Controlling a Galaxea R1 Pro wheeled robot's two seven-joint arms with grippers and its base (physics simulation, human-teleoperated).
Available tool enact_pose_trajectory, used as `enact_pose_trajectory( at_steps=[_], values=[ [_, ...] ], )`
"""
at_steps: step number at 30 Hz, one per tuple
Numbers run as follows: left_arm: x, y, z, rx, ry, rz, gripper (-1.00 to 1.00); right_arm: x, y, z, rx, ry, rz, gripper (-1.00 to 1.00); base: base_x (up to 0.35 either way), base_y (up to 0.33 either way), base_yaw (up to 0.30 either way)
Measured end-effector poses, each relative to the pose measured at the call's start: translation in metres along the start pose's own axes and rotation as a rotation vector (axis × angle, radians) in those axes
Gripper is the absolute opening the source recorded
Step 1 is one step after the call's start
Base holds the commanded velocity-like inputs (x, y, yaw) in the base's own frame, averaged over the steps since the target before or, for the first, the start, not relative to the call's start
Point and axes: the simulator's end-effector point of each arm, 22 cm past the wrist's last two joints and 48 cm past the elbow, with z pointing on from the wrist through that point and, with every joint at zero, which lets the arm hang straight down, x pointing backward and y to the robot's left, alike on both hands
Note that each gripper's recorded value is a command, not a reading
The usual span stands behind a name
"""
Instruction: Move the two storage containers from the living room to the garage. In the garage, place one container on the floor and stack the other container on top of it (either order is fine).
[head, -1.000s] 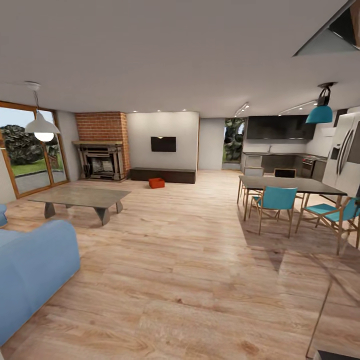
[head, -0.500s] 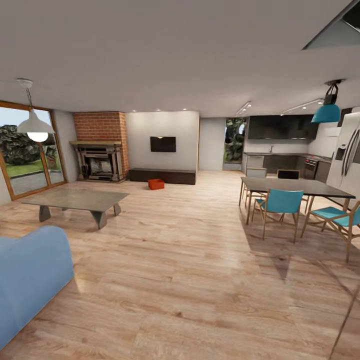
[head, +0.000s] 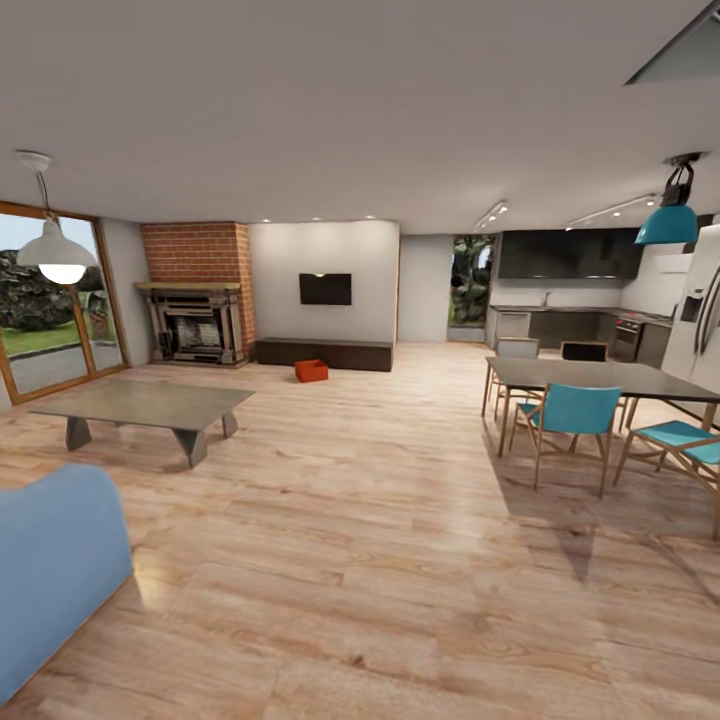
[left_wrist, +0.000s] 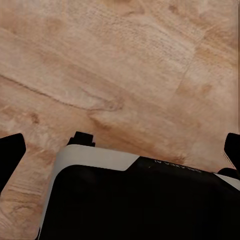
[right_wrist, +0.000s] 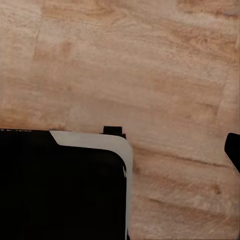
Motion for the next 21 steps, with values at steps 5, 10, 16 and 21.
enact_pose_trajectory(
  at_steps=[5,10,16,21],
  values=[
    [-0.0001,0.0000,0.0000,0.000,0.000,0.000,1.00,-0.0001,0.0000,0.0000,0.000,-0.001,0.000,1.00,0.325,0.000,0.000],
    [0.0000,-0.0001,0.0000,0.000,0.000,0.000,1.00,-0.0001,0.0000,0.0000,0.000,-0.001,0.000,1.00,0.325,0.000,0.000],
    [-0.0001,0.0000,0.0000,0.000,0.000,0.001,1.00,-0.0001,0.0000,0.0000,0.000,0.000,0.000,1.00,0.325,0.000,0.000],
    [0.0003,0.0001,0.0000,0.000,0.001,-0.001,1.00,0.0001,0.0000,0.0000,0.000,0.000,0.000,1.00,0.325,0.000,0.000]
  ],
)
